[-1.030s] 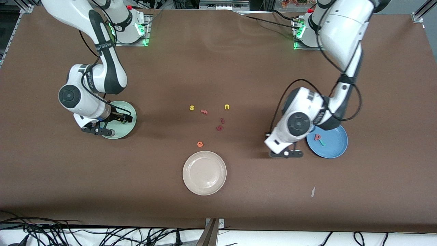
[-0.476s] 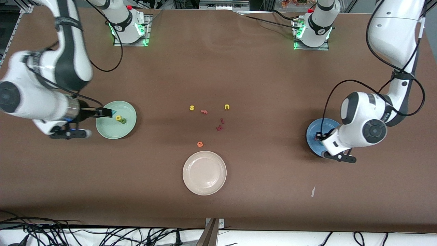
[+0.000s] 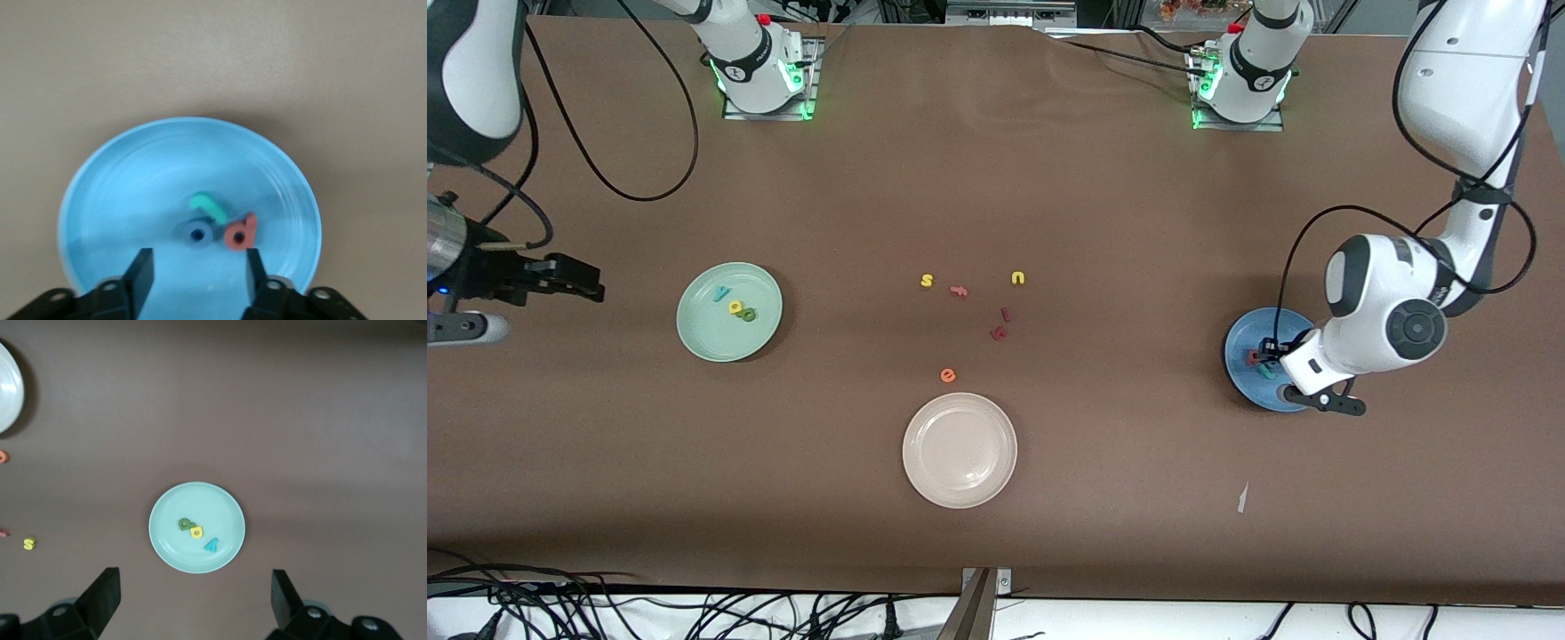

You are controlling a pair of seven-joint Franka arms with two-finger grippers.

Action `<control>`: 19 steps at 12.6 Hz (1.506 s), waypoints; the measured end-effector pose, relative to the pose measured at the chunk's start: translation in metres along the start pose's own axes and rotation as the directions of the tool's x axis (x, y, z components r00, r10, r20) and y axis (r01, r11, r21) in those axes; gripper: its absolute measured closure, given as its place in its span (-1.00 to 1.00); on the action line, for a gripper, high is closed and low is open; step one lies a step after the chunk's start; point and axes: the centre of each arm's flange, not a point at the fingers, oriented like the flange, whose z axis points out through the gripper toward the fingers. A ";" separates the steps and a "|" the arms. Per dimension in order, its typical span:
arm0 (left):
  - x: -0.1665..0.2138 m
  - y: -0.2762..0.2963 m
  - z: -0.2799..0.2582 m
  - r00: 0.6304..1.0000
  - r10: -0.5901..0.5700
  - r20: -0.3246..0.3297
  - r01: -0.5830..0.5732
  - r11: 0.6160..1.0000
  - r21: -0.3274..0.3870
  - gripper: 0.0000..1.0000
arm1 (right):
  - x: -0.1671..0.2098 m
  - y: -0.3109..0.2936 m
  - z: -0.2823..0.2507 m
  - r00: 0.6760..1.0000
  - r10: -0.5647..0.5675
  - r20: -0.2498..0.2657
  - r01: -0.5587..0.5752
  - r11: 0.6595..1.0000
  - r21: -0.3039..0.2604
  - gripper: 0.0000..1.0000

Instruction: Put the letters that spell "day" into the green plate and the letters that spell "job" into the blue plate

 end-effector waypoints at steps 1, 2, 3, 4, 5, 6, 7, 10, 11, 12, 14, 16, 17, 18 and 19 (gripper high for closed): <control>0.000 -0.007 -0.025 1.000 -0.011 0.025 0.011 1.000 0.000 -0.59 | -0.001 -0.003 -0.004 1.000 -0.007 0.003 0.007 1.000 -0.013 -1.00; -0.001 -0.012 -0.050 0.999 -0.020 0.050 0.021 1.000 0.000 -0.82 | -0.003 -0.004 -0.004 1.000 -0.009 0.023 0.009 1.000 -0.016 -1.00; -0.002 -0.016 -0.071 0.997 -0.027 0.071 0.027 1.000 0.000 -1.00 | -0.006 -0.005 -0.002 0.999 -0.008 0.049 0.009 1.000 -0.012 -1.00; -0.004 -0.018 -0.089 0.995 -0.036 0.091 0.036 0.999 0.000 -1.00 | -0.010 -0.005 -0.001 0.997 -0.008 0.075 0.009 1.000 -0.008 -1.00; -0.006 -0.022 -0.106 0.993 -0.056 0.106 0.056 0.998 0.002 -1.00 | -0.016 -0.005 -0.003 0.995 -0.011 0.097 0.011 1.000 0.001 -1.00; -0.011 -0.029 -0.121 0.990 -0.077 0.116 0.077 0.997 0.004 -1.00 | -0.023 -0.005 -0.005 0.994 -0.022 0.106 0.021 1.000 0.011 -1.00; -0.016 -0.036 -0.136 0.988 -0.094 0.124 0.094 0.996 0.004 -1.00 | -0.033 -0.004 -0.008 0.994 -0.039 0.102 0.037 0.999 0.015 -1.00; -0.035 -0.047 -0.177 0.985 -0.121 0.123 0.122 0.993 0.005 -1.00 | -0.068 -0.005 -0.021 0.998 -0.030 0.057 0.030 1.000 0.009 -1.00; -0.039 -0.047 -0.191 0.986 -0.126 0.109 0.126 0.992 0.008 -1.00 | -0.074 -0.004 -0.022 0.999 -0.021 0.044 0.021 1.000 0.008 -1.00; -0.045 -0.046 -0.205 0.988 -0.130 0.088 0.129 0.992 0.012 -1.00 | -0.077 0.000 -0.020 0.999 -0.013 0.040 0.013 1.000 0.008 -1.00; -0.056 -0.044 -0.235 0.990 -0.136 0.033 0.136 0.991 0.021 -1.00 | -0.076 0.010 -0.013 0.999 0.003 0.040 -0.004 1.000 0.011 -1.00; -0.077 -0.032 -0.277 0.990 -0.129 -0.054 0.131 0.991 0.035 -1.00 | -0.076 0.012 -0.012 0.999 0.007 0.041 -0.007 1.000 0.013 -1.00; -0.090 -0.021 -0.298 0.988 -0.117 -0.098 0.121 0.992 0.045 -1.00 | -0.076 0.011 -0.013 0.999 0.009 0.038 -0.009 1.000 0.012 -1.00; -0.104 -0.010 -0.318 0.985 -0.106 -0.135 0.114 0.992 0.054 -1.00 | -0.075 0.009 -0.014 0.999 0.023 0.028 -0.024 1.000 0.015 -1.00; -0.117 -0.002 -0.334 0.982 -0.103 -0.161 0.113 0.992 0.060 -1.00 | -0.073 0.008 -0.015 0.999 0.042 0.010 -0.042 0.999 0.017 -1.00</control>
